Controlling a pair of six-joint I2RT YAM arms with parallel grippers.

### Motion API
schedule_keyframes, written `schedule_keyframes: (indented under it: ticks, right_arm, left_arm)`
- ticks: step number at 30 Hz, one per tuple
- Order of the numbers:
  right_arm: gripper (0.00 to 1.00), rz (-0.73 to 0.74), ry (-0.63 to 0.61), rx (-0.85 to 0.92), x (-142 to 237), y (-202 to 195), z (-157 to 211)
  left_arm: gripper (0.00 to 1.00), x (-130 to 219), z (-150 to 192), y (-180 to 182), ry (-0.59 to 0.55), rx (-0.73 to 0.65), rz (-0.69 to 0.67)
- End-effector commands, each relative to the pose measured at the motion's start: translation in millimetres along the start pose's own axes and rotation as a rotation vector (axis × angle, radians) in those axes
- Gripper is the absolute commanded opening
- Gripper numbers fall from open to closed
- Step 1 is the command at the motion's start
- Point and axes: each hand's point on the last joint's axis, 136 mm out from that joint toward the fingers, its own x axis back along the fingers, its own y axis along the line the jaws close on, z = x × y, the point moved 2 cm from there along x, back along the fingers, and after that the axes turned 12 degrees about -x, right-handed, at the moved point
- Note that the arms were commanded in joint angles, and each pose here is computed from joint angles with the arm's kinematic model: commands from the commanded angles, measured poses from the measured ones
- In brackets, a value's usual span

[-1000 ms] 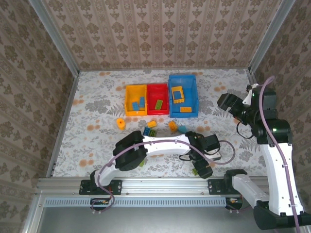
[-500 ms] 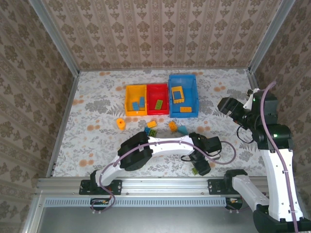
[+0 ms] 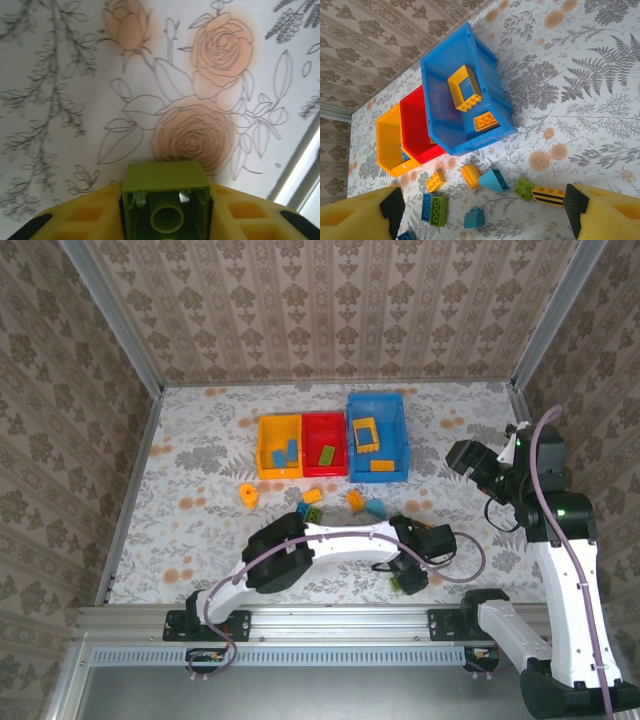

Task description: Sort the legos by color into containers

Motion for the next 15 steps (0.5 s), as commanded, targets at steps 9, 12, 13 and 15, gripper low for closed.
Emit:
schedule_keyframes:
  ticks: [9, 12, 13, 15]
  right_arm:
    - [0.85, -0.217, 0.093, 0.095, 12, 47, 5]
    - [0.82, -0.275, 0.143, 0.114, -1, 59, 15]
    - [0.82, -0.286, 0.157, 0.134, -6, 63, 21]
    - [0.82, -0.303, 0.176, 0.216, -18, 77, 35]
  left_arm:
    - [0.31, 138, 35, 139, -0.203, 0.370, -0.202]
    - [0.31, 167, 55, 187, -0.243, 0.490, -0.221]
    - [0.31, 176, 60, 202, -0.257, 0.522, -0.229]
    - [0.31, 191, 70, 237, -0.292, 0.591, -0.241]
